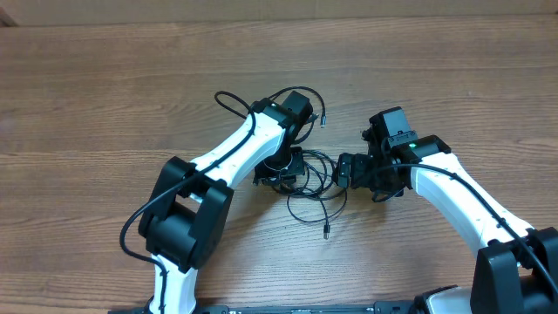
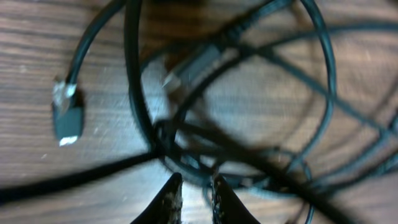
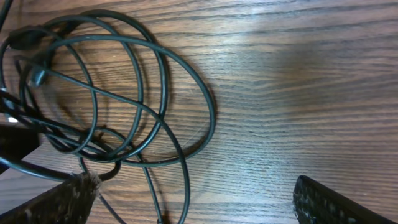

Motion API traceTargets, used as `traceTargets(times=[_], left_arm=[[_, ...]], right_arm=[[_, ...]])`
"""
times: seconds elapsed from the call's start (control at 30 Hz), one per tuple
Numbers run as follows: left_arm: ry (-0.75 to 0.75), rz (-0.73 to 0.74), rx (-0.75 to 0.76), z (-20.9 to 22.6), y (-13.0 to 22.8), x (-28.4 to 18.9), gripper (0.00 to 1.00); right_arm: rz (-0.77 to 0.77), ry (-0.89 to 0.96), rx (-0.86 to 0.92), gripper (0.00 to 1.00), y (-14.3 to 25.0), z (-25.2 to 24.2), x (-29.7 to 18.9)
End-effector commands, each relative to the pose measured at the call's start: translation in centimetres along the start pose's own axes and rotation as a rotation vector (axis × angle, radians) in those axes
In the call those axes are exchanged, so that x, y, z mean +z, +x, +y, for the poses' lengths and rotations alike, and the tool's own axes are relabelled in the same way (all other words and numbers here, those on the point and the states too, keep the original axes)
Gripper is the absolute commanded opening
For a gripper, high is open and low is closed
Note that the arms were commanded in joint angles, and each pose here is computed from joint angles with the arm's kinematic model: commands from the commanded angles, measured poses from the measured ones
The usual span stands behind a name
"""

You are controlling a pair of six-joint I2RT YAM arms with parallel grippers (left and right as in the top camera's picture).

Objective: Untangle cables

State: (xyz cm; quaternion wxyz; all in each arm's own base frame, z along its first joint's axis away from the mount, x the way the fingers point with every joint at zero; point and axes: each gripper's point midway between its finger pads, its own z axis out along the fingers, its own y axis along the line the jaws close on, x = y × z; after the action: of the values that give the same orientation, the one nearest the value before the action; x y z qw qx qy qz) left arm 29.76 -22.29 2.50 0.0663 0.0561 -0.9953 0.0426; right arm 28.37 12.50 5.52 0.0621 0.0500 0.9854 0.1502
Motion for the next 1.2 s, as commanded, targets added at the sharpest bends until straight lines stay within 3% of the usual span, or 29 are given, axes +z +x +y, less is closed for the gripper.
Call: traceTargets(times=[0.0, 0.73, 1.17], left_arm=[[0.004, 0.015, -0.105, -0.3, -0.2, 1.4, 0.19], [0.075, -0.089, -0.062, -3.0, -2.3, 1.9, 0.22], [0.005, -0.162, -0.012, -3.5, -2.1, 2.3, 0.23]], right_arm=[[0.009, -0.016, -0.010, 1.00, 0.2, 0.2, 0.3], [0.035, -0.087, -0.038, 1.00, 0.6, 1.4, 0.2], [0.068, -0.109, -0.053, 1.00, 1.5, 1.6, 0.3]])
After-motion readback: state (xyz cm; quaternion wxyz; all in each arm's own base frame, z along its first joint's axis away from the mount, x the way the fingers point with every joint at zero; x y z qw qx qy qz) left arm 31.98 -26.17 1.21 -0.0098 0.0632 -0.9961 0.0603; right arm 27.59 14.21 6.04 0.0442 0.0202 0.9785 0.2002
